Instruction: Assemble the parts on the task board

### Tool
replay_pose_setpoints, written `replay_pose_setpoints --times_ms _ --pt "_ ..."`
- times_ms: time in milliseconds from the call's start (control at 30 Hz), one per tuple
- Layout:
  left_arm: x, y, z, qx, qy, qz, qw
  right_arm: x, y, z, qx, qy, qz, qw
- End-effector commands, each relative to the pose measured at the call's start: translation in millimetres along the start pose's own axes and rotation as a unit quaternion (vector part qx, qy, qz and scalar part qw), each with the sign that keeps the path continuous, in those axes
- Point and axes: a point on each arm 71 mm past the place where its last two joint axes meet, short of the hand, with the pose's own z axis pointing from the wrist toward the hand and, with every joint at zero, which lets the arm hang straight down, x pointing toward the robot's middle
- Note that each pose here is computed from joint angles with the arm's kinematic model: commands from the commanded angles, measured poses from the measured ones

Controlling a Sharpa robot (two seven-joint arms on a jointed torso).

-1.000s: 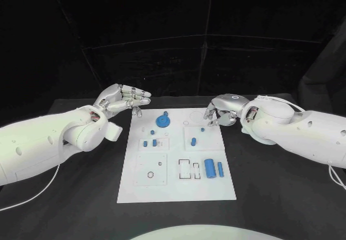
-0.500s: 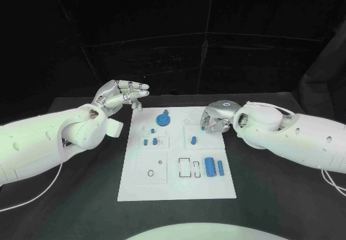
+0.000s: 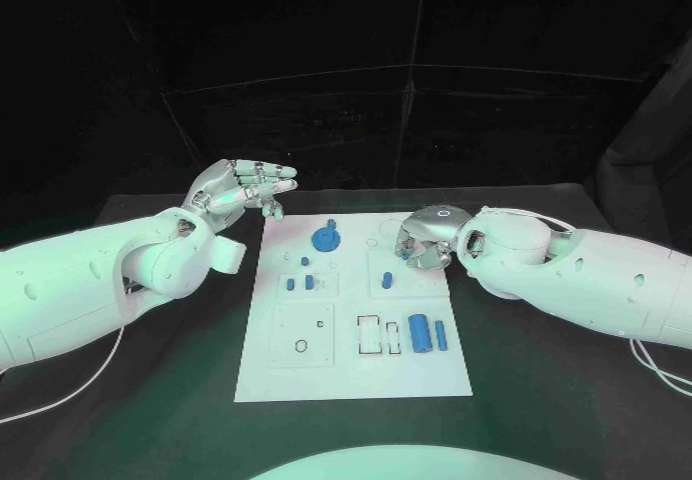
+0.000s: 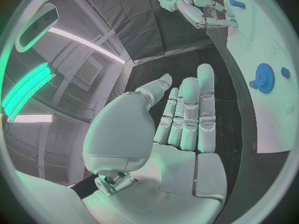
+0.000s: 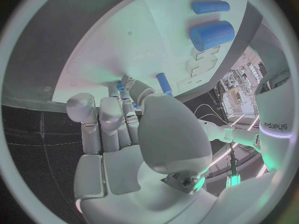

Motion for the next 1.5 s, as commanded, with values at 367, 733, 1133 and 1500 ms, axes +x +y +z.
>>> replay_pose_setpoints --times_ms 367,733,1133,1500 --pt "-1.0 -1.5 0.2 0.005 0.003 -0.006 1.000 5.9 -1 3.0 0.001 0.030 -0.007 1.000" --pt "-2.5 -1.0 0.2 0.002 0.001 -0.005 1.000 2.3 0 3.7 0.007 0.004 -0.006 1.000" --pt "-5.1 -0.5 0.2 0.001 -0.002 -0.003 1.000 -9.1 4 -5.8 0.003 -0.067 0.001 0.998" --pt "-8.4 0.1 0.5 0.000 -0.006 -0.001 1.000 -19.2 10 -24.2 -0.014 -0.116 0.023 0.993"
